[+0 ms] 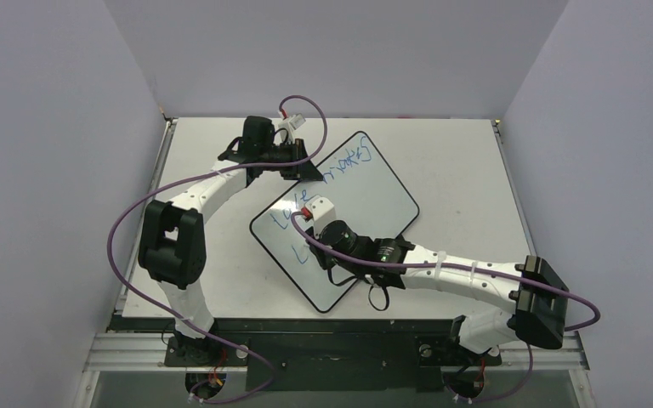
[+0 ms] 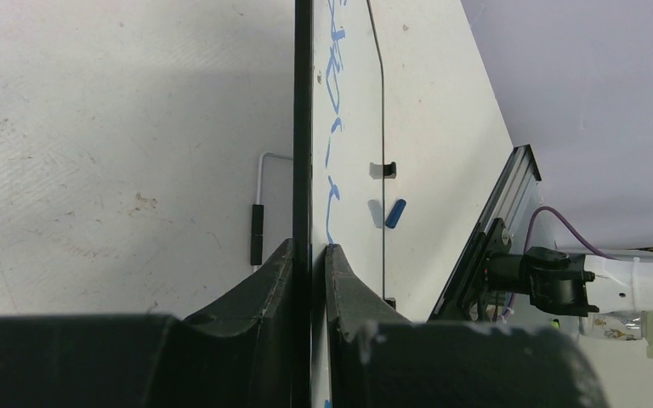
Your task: Write a sentence on the whiteboard
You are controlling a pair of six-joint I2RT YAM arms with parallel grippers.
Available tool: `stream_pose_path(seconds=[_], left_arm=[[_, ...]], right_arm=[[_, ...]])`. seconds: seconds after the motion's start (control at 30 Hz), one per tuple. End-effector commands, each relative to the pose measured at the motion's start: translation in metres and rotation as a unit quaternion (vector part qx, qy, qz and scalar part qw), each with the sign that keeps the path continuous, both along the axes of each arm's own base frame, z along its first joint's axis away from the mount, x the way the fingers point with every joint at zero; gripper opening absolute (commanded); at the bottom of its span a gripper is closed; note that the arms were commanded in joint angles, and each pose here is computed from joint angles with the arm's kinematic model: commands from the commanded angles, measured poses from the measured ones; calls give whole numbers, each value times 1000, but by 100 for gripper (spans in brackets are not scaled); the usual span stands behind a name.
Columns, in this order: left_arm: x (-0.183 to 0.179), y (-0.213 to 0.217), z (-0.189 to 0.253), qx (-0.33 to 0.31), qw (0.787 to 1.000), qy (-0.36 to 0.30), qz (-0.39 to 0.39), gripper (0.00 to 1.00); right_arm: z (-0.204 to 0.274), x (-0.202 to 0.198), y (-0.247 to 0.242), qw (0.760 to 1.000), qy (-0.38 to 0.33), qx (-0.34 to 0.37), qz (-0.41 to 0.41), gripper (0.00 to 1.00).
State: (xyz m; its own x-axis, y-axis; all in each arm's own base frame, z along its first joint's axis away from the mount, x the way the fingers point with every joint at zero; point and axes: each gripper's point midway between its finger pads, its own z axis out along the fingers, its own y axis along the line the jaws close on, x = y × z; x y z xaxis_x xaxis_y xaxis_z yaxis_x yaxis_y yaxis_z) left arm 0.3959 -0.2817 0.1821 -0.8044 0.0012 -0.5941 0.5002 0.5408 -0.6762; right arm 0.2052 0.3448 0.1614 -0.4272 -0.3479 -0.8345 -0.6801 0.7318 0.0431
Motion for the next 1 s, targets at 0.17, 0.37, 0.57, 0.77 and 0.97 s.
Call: stream_pose_path(seconds=[0.17, 0.37, 0.57, 0.77, 0.97], left_arm=[[-3, -4, 7, 19, 999, -43, -9, 0], [-3, -4, 9, 18, 999, -44, -10, 0], [-3, -4, 9, 18, 999, -44, -9, 0], [-4, -4, 9, 19, 999, -43, -10, 0], [-4, -4, 10, 19, 999, -44, -10, 0]], right_arm=[[0, 0, -1, 1000, 8, 19, -10, 0], [-6, -8, -11, 1000, 15, 11, -10, 0], [-8, -12, -15, 1000, 16, -2, -3, 0], [20, -10, -12, 1000, 2, 17, 2, 0], [54, -9, -3, 998, -14, 55, 13, 0]])
